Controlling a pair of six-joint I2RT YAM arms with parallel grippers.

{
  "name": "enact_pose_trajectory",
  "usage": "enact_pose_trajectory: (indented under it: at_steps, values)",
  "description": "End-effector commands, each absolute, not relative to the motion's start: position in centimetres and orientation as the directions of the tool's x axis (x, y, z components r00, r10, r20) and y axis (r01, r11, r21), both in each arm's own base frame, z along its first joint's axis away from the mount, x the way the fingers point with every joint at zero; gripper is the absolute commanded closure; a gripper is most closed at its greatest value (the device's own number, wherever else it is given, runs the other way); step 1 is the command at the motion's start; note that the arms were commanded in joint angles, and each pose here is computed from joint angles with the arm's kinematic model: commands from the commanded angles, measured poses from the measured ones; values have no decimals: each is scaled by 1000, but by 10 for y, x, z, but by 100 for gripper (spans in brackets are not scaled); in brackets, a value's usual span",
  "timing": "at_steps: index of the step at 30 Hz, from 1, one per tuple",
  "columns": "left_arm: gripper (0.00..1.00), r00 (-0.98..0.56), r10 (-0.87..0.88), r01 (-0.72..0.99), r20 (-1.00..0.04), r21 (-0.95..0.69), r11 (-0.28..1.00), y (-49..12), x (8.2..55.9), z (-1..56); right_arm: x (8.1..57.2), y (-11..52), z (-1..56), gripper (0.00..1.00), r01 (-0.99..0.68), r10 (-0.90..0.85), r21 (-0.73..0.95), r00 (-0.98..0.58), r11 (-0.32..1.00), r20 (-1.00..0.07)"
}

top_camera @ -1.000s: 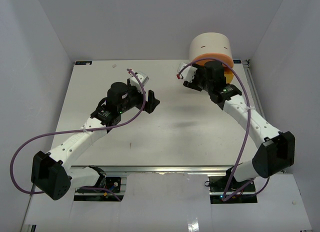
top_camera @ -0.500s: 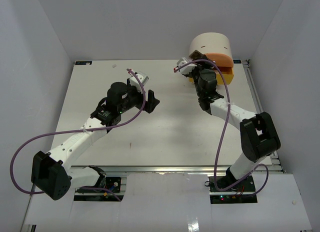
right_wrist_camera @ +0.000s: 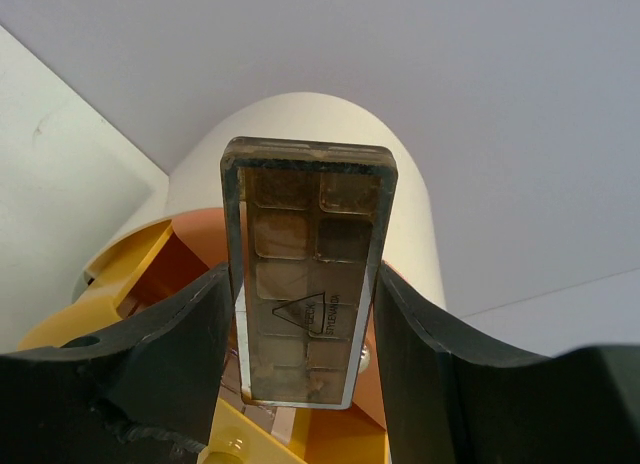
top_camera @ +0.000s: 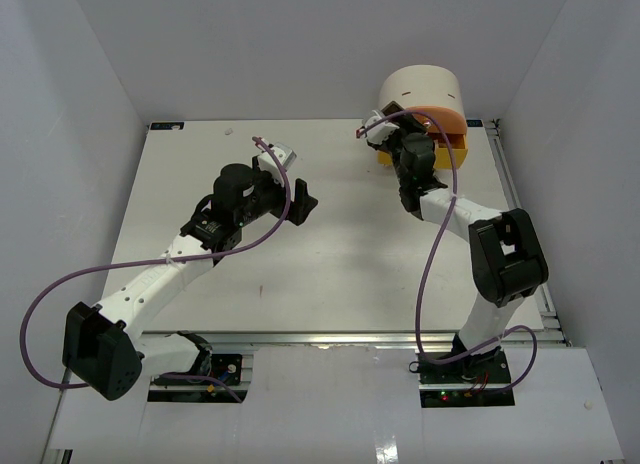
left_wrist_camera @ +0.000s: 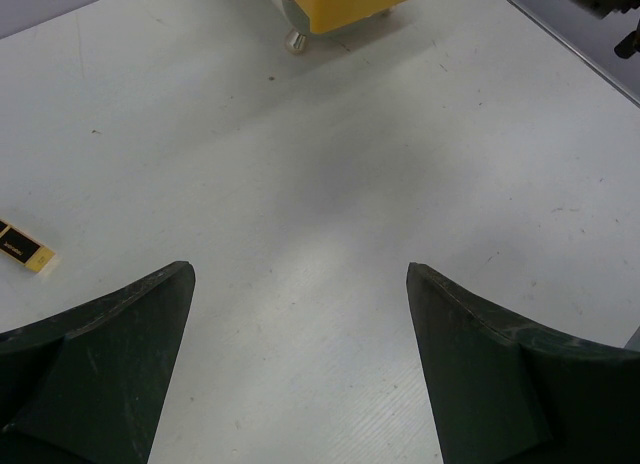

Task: Organize the makeup

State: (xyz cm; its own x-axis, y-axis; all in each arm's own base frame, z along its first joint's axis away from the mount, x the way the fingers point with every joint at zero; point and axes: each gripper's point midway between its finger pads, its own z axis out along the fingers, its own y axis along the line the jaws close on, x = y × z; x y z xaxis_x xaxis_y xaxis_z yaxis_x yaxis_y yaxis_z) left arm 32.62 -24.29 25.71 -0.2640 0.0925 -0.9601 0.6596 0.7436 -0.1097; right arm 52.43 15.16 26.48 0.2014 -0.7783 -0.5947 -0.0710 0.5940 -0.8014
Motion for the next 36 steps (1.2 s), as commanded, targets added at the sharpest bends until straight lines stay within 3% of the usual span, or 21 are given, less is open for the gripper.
enact_pose_trajectory:
  at_steps: [1, 17, 19, 21, 24, 30, 36]
  values:
    - [2, -247, 88, 664, -965, -102, 741, -241, 326, 262, 538, 152, 293, 85, -84, -684, -718, 246, 691, -687]
    - [2, -246, 87, 662, -965, -102, 743, -239, 326, 263, 548, 152, 266, 77, -124, -707, -736, 209, 666, -675]
    - [2, -241, 84, 663, -967, -101, 742, -239, 326, 265, 545, 150, 266, 67, -124, -708, -736, 207, 666, -675]
    - [2, -239, 81, 664, -968, -102, 741, -239, 325, 266, 541, 149, 268, 48, -123, -708, -736, 206, 666, -675]
    - [2, -240, 80, 667, -967, -105, 737, -239, 324, 266, 533, 146, 276, 31, -124, -703, -731, 208, 671, -680]
    - [2, -240, 76, 670, -968, -108, 734, -240, 324, 267, 514, 145, 312, 10, -164, -641, -672, 207, 722, -739]
    - [2, -235, 72, 668, -969, -108, 736, -239, 323, 270, 488, 162, 326, 2, -358, -589, -614, 189, 704, -786]
